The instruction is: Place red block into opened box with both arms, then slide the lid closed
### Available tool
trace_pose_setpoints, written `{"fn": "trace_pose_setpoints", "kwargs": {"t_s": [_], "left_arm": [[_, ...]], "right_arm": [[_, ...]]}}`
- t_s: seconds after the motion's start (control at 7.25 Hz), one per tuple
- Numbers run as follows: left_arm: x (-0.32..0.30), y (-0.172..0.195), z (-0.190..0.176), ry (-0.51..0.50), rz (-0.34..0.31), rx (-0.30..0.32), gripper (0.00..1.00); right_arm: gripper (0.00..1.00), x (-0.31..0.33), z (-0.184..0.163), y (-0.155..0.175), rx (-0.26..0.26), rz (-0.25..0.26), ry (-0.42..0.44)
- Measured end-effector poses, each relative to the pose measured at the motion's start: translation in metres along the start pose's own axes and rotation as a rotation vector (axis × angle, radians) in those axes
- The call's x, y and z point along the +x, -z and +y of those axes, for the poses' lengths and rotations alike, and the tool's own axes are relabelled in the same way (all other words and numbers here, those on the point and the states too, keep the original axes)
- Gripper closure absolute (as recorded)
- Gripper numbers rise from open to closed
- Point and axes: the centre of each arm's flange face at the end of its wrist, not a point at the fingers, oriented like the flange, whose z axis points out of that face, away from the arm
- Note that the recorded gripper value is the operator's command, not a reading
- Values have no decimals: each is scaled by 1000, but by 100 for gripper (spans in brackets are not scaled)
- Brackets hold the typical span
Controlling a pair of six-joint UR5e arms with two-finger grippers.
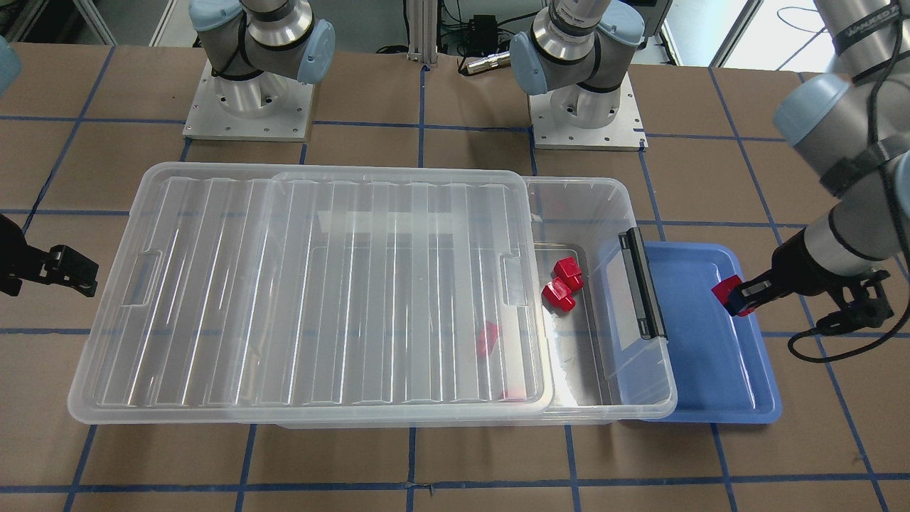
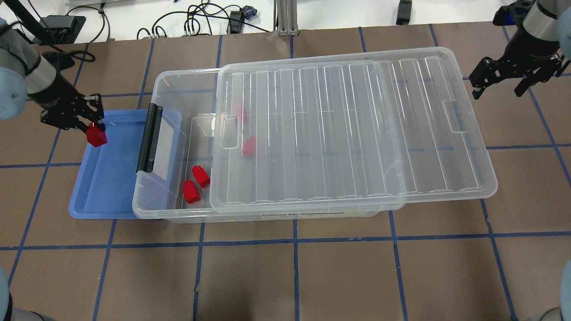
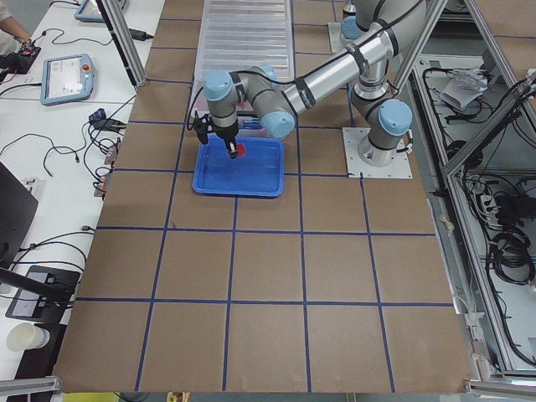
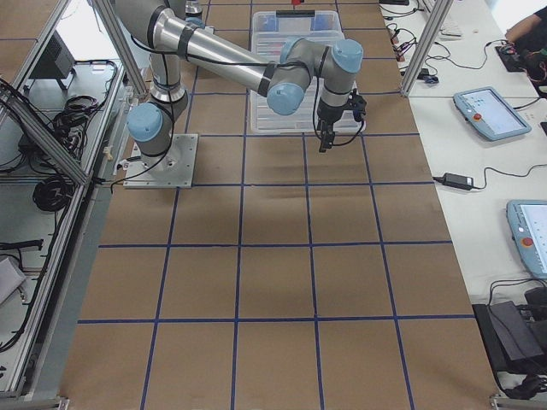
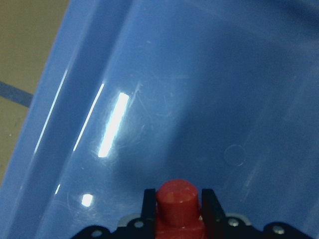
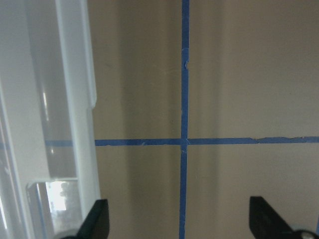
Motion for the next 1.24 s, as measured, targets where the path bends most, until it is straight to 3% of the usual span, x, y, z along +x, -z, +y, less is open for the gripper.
{"fn": "trace_pose_setpoints", "kwargs": {"t_s": [0.14,0.41,0.83,1.24], "left_arm": [[52,35,8,-61,-3,0,100],[154,48,43,-183,-12,-10,100],[201,4,80,-249,-24,-61,100],[196,-42,86,-268,-16,-15,100]], "right_arm": [[0,-5,1,-3,-9,-19,10],[0,-10,0,-11,-22,-56,17],[0,-12,-1,-19,-38,-70,19],[0,-8,-4,-26,-47,-65,21]]}}
